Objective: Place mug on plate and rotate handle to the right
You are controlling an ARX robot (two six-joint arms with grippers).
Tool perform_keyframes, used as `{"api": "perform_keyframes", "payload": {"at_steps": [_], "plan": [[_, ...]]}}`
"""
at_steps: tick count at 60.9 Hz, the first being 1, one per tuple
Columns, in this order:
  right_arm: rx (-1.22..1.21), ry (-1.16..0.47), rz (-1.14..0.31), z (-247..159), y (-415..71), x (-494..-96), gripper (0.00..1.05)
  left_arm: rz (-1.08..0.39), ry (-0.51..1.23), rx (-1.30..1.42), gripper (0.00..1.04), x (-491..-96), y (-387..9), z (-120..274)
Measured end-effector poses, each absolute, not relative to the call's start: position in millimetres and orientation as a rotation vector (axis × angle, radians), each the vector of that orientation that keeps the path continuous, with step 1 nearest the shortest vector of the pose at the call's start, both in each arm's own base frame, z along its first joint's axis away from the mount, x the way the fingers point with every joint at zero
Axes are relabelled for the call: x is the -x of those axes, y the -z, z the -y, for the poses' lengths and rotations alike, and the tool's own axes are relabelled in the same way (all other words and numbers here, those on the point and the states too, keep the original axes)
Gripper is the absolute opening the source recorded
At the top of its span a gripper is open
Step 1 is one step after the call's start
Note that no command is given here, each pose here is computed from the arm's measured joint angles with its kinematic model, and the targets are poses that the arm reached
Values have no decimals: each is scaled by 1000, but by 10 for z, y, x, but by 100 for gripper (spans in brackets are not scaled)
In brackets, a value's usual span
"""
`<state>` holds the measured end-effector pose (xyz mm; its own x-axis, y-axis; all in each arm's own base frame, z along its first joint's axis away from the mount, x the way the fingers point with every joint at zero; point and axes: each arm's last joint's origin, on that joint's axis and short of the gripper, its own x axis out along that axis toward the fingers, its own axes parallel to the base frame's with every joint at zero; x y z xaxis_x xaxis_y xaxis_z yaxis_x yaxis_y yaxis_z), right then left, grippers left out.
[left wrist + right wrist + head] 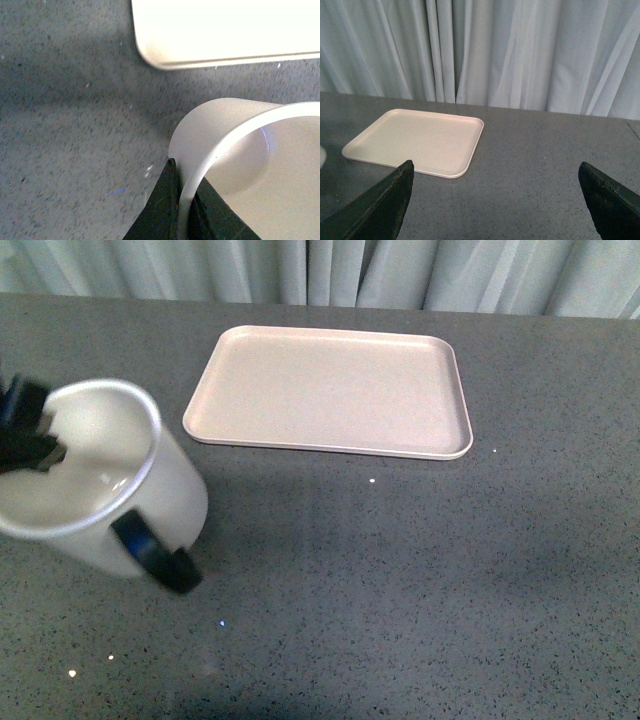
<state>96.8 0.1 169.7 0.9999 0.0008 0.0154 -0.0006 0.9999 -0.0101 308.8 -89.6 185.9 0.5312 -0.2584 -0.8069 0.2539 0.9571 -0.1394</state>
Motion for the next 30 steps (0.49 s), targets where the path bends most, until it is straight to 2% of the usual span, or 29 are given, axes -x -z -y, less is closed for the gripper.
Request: {"api": "perform_keyframes", "payload": {"at_steps": [30], "plan": [[10, -1, 15, -1, -1697, -968, 96, -1013, 175, 121, 2, -4047, -1704, 2069]]}}
